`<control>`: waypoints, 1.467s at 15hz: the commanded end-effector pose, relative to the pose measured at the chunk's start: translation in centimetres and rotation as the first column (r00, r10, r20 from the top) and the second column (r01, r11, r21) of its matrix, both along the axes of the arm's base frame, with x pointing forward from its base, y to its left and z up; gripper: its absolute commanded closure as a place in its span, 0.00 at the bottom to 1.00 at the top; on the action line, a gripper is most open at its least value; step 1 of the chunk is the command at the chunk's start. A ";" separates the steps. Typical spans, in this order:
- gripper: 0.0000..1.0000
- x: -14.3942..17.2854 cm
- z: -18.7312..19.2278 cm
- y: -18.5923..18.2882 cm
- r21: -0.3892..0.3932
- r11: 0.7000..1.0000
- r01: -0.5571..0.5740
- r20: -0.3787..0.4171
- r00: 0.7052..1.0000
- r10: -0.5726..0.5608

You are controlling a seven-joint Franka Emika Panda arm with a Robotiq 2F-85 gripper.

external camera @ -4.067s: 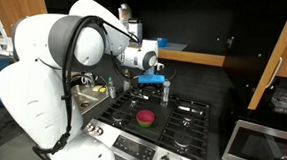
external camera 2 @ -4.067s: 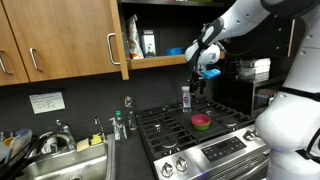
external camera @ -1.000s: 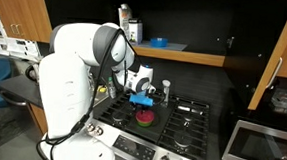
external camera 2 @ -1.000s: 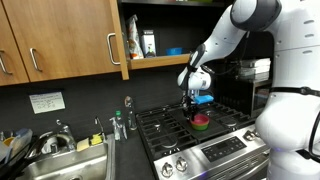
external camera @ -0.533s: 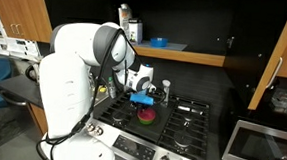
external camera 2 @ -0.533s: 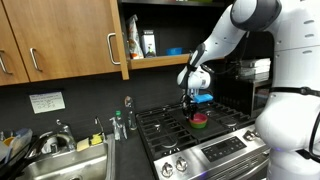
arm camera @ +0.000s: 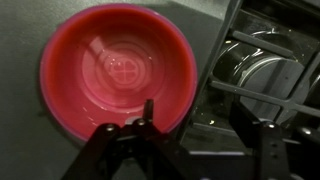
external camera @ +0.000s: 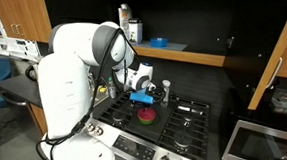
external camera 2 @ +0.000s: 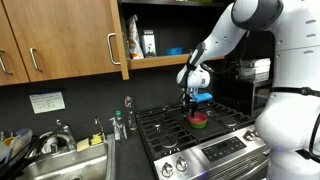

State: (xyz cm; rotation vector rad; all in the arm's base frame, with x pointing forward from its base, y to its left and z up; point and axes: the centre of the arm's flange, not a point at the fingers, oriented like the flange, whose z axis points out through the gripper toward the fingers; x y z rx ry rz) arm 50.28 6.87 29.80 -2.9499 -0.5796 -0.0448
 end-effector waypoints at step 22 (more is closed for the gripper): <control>0.31 -0.3 0.9 -1.7 0.025 1.000 0.018 0.007 1.000 -0.018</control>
